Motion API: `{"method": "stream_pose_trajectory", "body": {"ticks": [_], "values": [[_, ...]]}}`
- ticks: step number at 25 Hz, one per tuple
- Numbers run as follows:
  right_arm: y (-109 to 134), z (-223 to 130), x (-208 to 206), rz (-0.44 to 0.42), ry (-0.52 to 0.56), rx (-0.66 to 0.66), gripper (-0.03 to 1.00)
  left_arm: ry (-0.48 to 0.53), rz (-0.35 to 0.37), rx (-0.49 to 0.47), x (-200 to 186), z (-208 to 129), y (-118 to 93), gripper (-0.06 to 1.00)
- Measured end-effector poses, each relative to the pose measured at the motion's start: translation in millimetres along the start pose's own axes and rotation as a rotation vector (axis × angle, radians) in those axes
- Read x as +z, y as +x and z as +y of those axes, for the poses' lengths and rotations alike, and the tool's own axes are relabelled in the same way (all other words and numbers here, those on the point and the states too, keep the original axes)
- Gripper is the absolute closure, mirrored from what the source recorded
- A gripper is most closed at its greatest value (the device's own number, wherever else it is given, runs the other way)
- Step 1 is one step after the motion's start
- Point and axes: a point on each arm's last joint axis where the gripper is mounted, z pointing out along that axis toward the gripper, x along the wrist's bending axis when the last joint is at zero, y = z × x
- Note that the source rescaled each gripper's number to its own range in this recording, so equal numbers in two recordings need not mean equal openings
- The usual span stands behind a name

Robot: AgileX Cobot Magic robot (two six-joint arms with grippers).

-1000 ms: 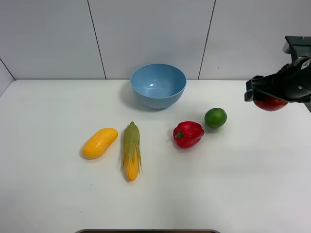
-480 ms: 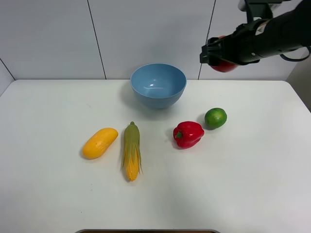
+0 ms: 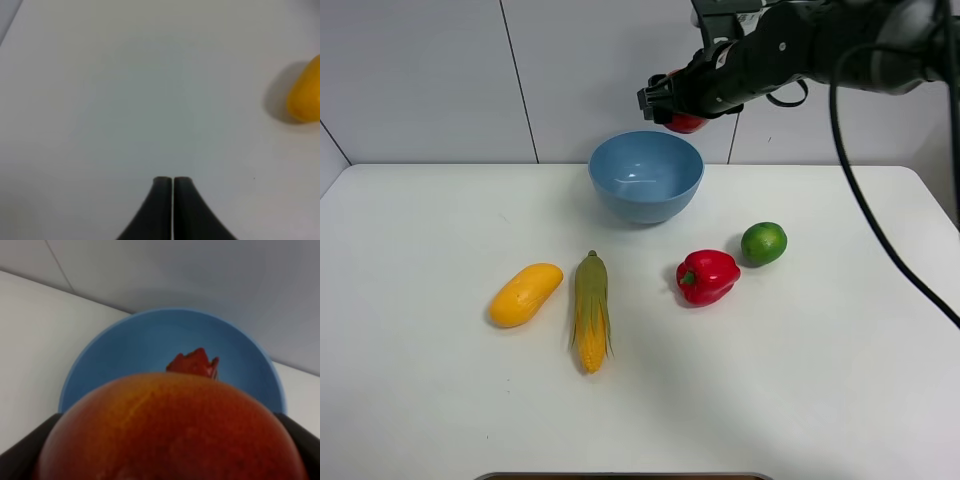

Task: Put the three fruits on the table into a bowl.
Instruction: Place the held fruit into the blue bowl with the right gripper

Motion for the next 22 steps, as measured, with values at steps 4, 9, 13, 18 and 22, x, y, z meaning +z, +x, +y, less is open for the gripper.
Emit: {"method": "stream_pose_trajectory", "body": {"ticks": [4, 9, 13, 18, 22], "values": [[3.8, 1.7, 31.8, 0.000, 0.009, -0.029, 0.24, 0.000, 0.000, 0.000, 0.0, 0.0, 0.0, 0.94], [1.9, -3.7, 61.9, -0.010, 0.026, -0.051, 0.24, 0.000, 0.000, 0.000, 0.0, 0.0, 0.0, 0.94], [-0.7, -13.4, 85.9, -0.014, 0.016, -0.057, 0.24, 0.000, 0.000, 0.000, 0.0, 0.0, 0.0, 0.94], [-4.0, -27.0, 106.8, -0.020, 0.010, -0.071, 0.24, 0.000, 0.000, 0.000, 0.0, 0.0, 0.0, 0.94], [-6.1, -36.3, 120.9, -0.021, -0.005, -0.076, 0.24, 0.000, 0.000, 0.000, 0.0, 0.0, 0.0, 0.94]]}}
